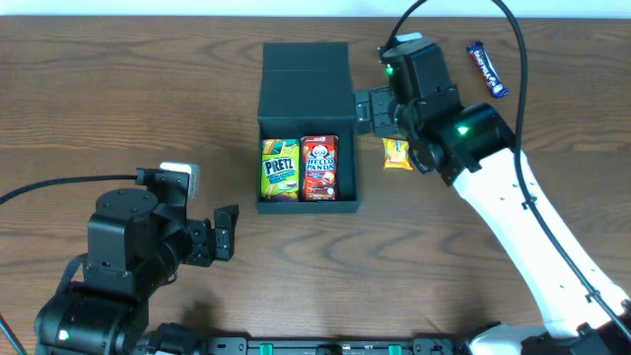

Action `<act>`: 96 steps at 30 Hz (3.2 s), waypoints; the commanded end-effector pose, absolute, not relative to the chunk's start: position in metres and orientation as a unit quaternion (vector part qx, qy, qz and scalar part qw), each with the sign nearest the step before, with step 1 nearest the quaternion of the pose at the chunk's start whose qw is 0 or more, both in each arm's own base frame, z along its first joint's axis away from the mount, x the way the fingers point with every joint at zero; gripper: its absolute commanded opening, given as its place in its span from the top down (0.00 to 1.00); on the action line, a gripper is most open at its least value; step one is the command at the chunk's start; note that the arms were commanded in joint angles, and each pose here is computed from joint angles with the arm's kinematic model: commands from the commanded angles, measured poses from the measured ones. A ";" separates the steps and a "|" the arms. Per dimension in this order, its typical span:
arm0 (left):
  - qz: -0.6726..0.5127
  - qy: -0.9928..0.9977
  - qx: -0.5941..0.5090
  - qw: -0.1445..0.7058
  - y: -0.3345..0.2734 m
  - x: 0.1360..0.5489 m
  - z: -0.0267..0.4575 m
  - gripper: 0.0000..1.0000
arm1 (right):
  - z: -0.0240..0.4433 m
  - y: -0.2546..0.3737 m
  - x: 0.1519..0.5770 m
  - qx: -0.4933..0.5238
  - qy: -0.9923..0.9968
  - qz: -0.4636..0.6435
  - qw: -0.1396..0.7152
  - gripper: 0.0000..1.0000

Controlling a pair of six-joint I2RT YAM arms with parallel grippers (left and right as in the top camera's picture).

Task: Pack container
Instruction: 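Move the right gripper to the blue Dairy Milk bar, then grasp the Dairy Milk bar with the right gripper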

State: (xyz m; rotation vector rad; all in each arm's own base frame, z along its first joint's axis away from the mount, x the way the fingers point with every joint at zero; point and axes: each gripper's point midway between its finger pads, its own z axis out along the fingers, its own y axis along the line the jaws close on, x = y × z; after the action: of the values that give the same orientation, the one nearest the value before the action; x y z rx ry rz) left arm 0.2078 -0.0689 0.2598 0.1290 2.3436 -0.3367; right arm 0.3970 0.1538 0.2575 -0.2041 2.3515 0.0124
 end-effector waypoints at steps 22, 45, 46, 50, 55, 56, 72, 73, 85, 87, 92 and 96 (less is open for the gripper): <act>-0.132 0.915 0.054 0.376 -0.069 0.207 0.261 0.05 | 0.194 -0.025 0.517 0.017 0.908 -0.146 0.393 0.01; -0.132 0.916 0.054 0.376 -0.069 0.207 0.261 0.05 | 0.057 -0.113 0.574 0.063 0.913 -0.132 0.382 0.04; -0.132 0.915 0.054 0.376 -0.069 0.207 0.261 0.05 | 0.053 -0.114 0.574 0.063 0.914 -0.129 0.380 0.05; -0.132 0.915 0.054 0.376 -0.069 0.207 0.261 0.05 | 0.038 -0.119 0.573 0.066 0.917 -0.126 0.372 0.07; -0.132 0.915 0.054 0.376 -0.069 0.207 0.261 0.05 | 0.015 -0.118 0.572 0.064 0.924 -0.121 0.358 0.09; -0.132 0.915 0.054 0.376 -0.069 0.207 0.261 0.05 | 0.013 -0.118 0.572 0.064 0.924 -0.121 0.357 0.11; -0.132 0.915 0.054 0.376 -0.069 0.207 0.261 0.05 | -0.002 -0.119 0.569 0.077 0.928 -0.115 0.346 0.69; -0.132 0.915 0.054 0.376 -0.069 0.207 0.261 0.05 | -0.003 -0.119 0.569 0.076 0.928 -0.115 0.346 0.72; -0.132 0.915 0.054 0.376 -0.069 0.207 0.261 0.05 | 0.051 -0.111 0.579 0.120 0.907 -0.074 0.396 0.84; -0.132 0.915 0.054 0.376 -0.069 0.207 0.261 0.05 | 0.075 -0.104 0.581 0.112 0.902 -0.058 0.414 0.84; -0.132 0.915 0.054 0.376 -0.069 0.207 0.261 0.05 | 0.133 -0.087 0.577 0.094 0.889 -0.033 0.447 0.87; -0.132 0.915 0.054 0.376 -0.069 0.207 0.261 0.05 | 0.175 -0.069 0.560 0.082 0.888 -0.027 0.451 0.93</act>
State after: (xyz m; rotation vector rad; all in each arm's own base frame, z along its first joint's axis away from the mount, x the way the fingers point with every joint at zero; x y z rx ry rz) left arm 0.2077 -0.0689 0.2597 0.1291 2.3440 -0.3370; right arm 0.5637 -0.0879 0.1363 0.2321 2.2419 -0.1128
